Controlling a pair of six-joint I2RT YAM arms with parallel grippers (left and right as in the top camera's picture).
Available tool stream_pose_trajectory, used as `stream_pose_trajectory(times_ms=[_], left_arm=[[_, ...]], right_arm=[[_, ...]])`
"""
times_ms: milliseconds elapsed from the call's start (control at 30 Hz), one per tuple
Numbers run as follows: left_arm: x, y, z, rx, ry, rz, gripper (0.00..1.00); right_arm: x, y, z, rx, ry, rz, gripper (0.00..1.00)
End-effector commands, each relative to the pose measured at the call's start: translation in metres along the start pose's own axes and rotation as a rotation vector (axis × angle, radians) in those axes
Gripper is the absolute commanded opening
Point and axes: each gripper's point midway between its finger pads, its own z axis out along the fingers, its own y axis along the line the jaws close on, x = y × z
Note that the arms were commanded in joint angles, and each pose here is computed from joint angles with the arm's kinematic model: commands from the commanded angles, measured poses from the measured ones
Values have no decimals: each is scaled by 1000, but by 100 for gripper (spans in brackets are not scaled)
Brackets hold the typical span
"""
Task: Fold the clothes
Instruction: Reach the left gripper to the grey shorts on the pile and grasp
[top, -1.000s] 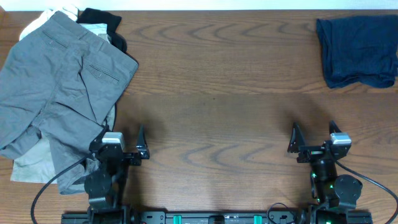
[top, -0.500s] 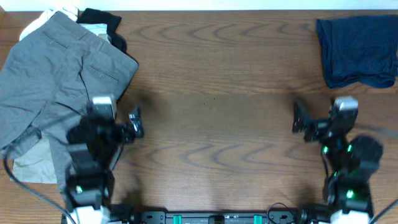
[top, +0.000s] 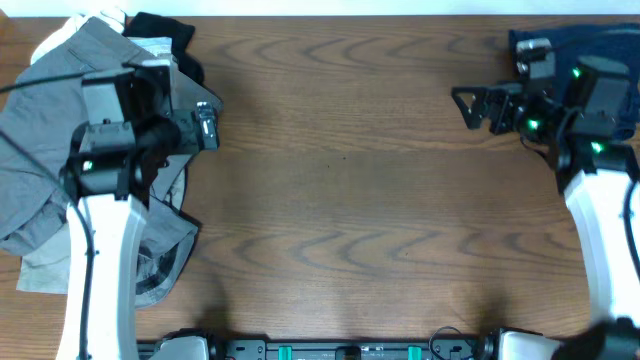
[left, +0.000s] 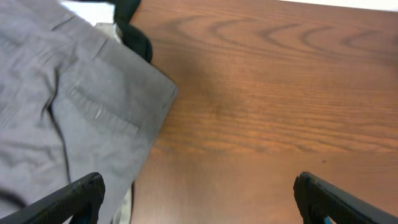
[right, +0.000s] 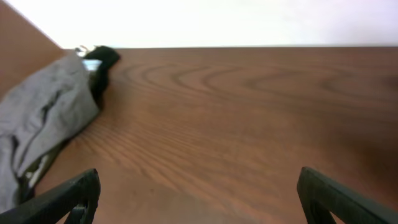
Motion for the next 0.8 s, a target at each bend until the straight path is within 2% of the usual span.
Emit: stream_pose_trajectory(times_ms=[0,133,200,400,567,767], left_arm=[[0,3,23,21,33,42,98],[14,12,62,17,107,31,100],[23,18,83,7,145,24,97],[57,48,133,-103,267,16,94],[76,75,155,-221,330,62,94],[88,86,173,-255,357,94,93]], right_arm=[[-3,13,14,-125,4,19,99],[7,1,29,-122,30,51,99],[14,-4,35,-116,52,70,99],[34,-17,48,-91,110,107,99],[50,-19,59,-79,158,119,99],[64,-17,71,-49,204,113,99]])
